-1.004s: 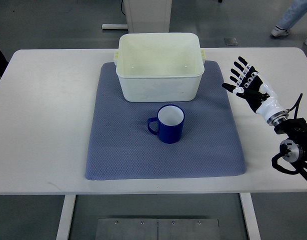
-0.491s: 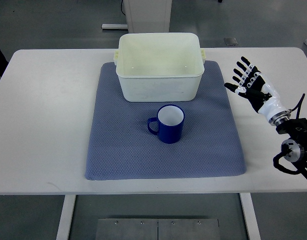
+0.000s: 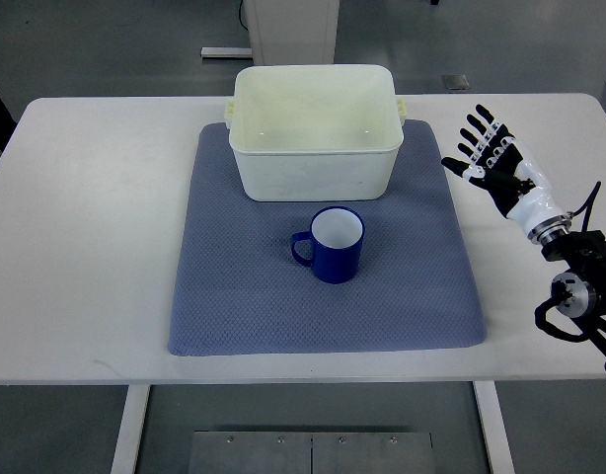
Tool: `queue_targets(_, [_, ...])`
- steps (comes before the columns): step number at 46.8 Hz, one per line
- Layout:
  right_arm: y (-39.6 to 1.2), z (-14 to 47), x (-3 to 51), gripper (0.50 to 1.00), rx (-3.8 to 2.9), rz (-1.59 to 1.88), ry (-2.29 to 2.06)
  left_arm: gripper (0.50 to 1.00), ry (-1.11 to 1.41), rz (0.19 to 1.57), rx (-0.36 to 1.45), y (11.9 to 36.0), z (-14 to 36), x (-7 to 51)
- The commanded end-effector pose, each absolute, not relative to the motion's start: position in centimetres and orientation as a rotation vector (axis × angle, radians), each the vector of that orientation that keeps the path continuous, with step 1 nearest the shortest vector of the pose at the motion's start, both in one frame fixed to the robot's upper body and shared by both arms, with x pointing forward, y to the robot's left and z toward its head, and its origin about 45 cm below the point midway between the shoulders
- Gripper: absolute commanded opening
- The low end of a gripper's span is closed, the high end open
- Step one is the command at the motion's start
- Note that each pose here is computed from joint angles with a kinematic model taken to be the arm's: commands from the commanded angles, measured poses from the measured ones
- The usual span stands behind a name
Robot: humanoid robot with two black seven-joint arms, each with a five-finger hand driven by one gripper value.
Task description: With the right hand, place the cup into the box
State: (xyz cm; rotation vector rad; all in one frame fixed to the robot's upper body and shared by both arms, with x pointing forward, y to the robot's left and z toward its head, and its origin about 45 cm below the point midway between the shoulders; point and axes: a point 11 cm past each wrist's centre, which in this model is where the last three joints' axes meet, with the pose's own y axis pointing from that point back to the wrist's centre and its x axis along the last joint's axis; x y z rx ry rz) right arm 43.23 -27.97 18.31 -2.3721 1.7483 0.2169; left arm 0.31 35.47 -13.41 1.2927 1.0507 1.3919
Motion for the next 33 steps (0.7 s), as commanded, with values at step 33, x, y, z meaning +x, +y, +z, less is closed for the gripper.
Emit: queue_targets(33, [-29.3, 18.3, 43.0, 1.000, -2.381, 0.201, 1.769, 1.000, 1.051, 1.392, 1.293, 35.5, -13.4, 0.3])
